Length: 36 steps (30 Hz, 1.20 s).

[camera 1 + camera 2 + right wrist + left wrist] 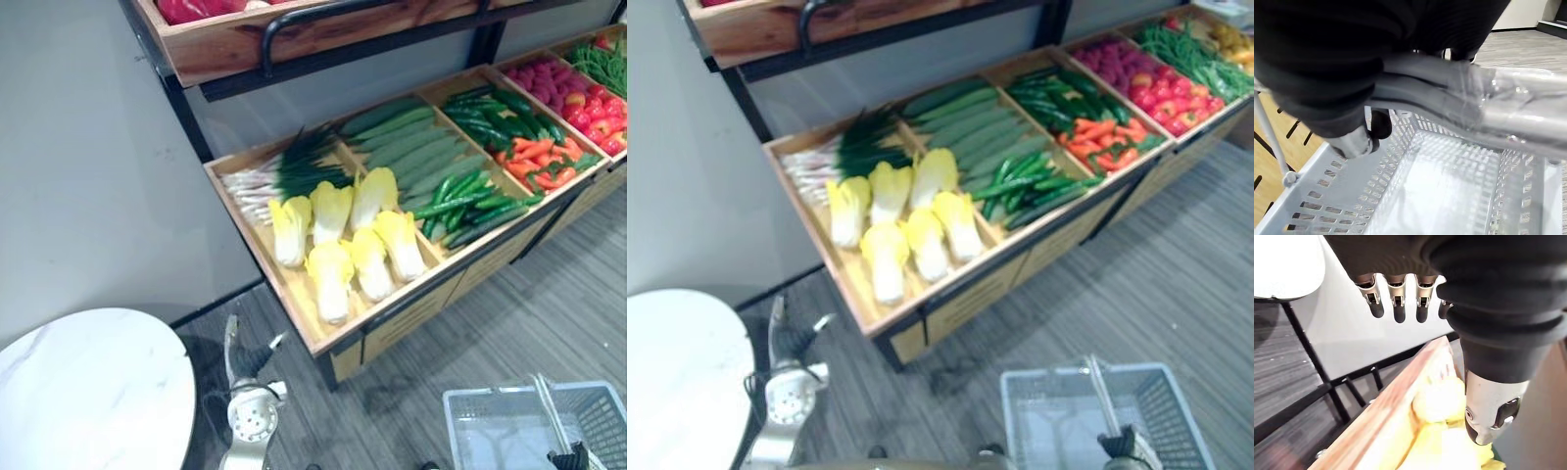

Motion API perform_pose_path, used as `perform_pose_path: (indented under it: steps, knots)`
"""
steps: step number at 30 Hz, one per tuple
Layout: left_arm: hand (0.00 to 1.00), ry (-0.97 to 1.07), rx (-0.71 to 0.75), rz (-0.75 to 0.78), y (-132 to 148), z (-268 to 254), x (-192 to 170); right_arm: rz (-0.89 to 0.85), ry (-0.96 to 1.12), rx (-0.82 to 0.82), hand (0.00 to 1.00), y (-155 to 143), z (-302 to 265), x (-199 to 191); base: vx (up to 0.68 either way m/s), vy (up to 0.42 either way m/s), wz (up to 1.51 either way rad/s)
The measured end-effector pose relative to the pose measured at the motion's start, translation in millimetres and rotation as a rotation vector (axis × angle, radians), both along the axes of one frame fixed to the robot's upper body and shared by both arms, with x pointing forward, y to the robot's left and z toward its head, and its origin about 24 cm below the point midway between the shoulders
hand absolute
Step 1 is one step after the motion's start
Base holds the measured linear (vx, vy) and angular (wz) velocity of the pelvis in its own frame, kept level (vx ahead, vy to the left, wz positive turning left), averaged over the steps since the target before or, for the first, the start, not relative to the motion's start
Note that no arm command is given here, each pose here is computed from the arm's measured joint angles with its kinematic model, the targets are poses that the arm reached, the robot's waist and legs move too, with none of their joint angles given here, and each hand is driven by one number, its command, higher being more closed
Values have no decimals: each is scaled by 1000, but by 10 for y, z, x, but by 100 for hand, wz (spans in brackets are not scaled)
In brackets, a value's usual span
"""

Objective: Pick vegetable in the basket

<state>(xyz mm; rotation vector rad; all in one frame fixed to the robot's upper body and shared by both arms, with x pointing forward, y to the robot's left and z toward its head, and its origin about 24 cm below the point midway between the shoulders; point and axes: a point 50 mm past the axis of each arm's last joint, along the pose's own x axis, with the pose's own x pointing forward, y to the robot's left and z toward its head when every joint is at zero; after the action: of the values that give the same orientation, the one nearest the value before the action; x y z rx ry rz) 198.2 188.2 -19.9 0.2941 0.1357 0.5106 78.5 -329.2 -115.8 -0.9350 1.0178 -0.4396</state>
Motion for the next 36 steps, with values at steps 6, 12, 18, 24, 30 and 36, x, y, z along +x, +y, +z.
perform_pose_path:
  steps: [6,12,18,24,30,36]
  knots:
    - [0,-56,25,10,-46,121,92,24,23,-7,100,26,-15,4,-59,-11,-17]
    - [0,-94,82,-18,-119,225,227,70,64,-12,100,66,-44,-43,-18,-26,-21]
    - [0,-104,91,-10,-154,273,384,101,67,-17,100,91,-43,-12,19,-11,-17]
    - [0,-44,98,4,-148,184,434,145,41,-26,100,122,-15,86,4,-9,-12]
    - [0,-14,104,59,-88,136,466,215,30,-47,100,161,14,156,-44,-28,-15]
    - [0,32,105,86,-78,61,453,245,10,-52,100,189,37,190,-26,-33,-6]
